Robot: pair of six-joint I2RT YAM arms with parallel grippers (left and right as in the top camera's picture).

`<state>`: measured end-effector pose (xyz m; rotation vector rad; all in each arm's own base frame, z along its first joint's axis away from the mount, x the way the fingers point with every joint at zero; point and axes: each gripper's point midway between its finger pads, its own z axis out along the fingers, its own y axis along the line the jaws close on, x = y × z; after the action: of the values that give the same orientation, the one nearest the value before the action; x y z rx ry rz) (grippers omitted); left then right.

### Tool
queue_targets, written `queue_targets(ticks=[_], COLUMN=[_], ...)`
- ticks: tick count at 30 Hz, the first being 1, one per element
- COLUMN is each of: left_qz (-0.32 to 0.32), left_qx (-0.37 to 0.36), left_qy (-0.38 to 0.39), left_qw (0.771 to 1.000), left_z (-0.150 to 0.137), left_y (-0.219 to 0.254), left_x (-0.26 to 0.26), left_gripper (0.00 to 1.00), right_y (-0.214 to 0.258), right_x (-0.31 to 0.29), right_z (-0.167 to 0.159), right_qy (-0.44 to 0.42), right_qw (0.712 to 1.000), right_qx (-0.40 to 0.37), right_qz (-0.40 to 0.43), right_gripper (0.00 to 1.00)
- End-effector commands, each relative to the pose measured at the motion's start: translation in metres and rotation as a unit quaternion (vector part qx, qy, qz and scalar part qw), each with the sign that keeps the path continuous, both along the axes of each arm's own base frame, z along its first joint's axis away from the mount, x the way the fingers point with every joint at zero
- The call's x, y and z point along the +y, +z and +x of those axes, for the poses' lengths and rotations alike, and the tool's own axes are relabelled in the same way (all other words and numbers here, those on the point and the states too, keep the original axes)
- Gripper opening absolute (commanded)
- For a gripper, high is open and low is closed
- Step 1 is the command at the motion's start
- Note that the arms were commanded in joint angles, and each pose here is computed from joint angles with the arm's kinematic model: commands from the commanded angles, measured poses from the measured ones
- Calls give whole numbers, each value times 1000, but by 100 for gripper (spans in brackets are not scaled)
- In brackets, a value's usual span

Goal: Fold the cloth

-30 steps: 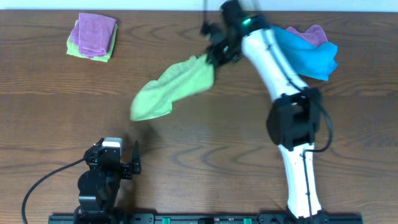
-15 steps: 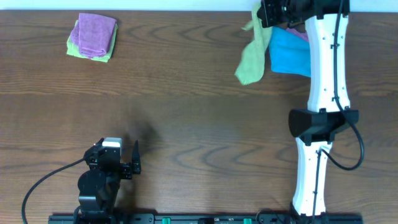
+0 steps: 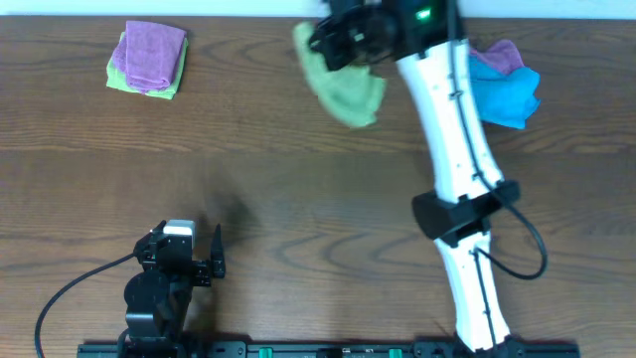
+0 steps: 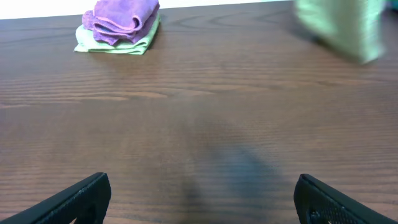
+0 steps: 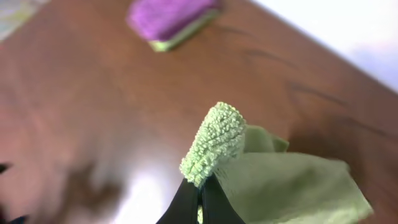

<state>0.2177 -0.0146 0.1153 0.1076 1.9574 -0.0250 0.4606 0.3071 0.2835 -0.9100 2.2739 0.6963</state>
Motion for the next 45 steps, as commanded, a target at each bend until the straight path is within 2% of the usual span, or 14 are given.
queue_targets(ticks=[1,7,10,14,15,16,17,25,27,32,33,35,36,45], left_qz=[5,5,5,5,5,5,5,5,5,5,5,5,5,5], left_qx=[7,7,7,7,7,7,7,7,7,7,7,7,7,7], left_qy=[0,0,0,0,0,0,0,0,0,0,0,0,0,0], left_qw=[1000,1000,1000,1000,1000,1000,1000,1000,1000,1000,1000,1000,1000,1000], left_z=[0,0,0,0,0,0,0,0,0,0,0,0,0,0], left_y=[-8,-8,-8,-8,-8,-8,-8,-8,-8,-8,-8,-8,-8,-8], left_x=[0,0,0,0,0,0,0,0,0,0,0,0,0,0], left_gripper=[95,95,95,95,95,95,95,95,95,95,95,95,95,95], right_y=[56,80,51,1,-7,-18,-28,-80,-91,-129,-136,-154,-162,-210], right_x=[5,-52,-100,-130,-132,-134,-134,-130,-126,-94,-86,-71,-66,-43], right_z=[-30,-25,-14,-2,0,2,3,4,-2,-30,-35,-45,-48,-75], right_qy=[37,-30,-95,-137,-143,-146,-145,-136,-125,-55,-40,-17,-10,26], right_qw=[997,997,993,984,982,980,979,969,966,960,959,956,955,943], right_qx=[-52,-71,-30,55,71,87,101,158,174,206,208,212,214,235], right_qz=[33,3,-64,-96,-96,-100,-104,-132,-141,-180,-186,-200,-206,-235], right_gripper=[1,1,1,4,30,75,99,99,97,71,60,11,1,1])
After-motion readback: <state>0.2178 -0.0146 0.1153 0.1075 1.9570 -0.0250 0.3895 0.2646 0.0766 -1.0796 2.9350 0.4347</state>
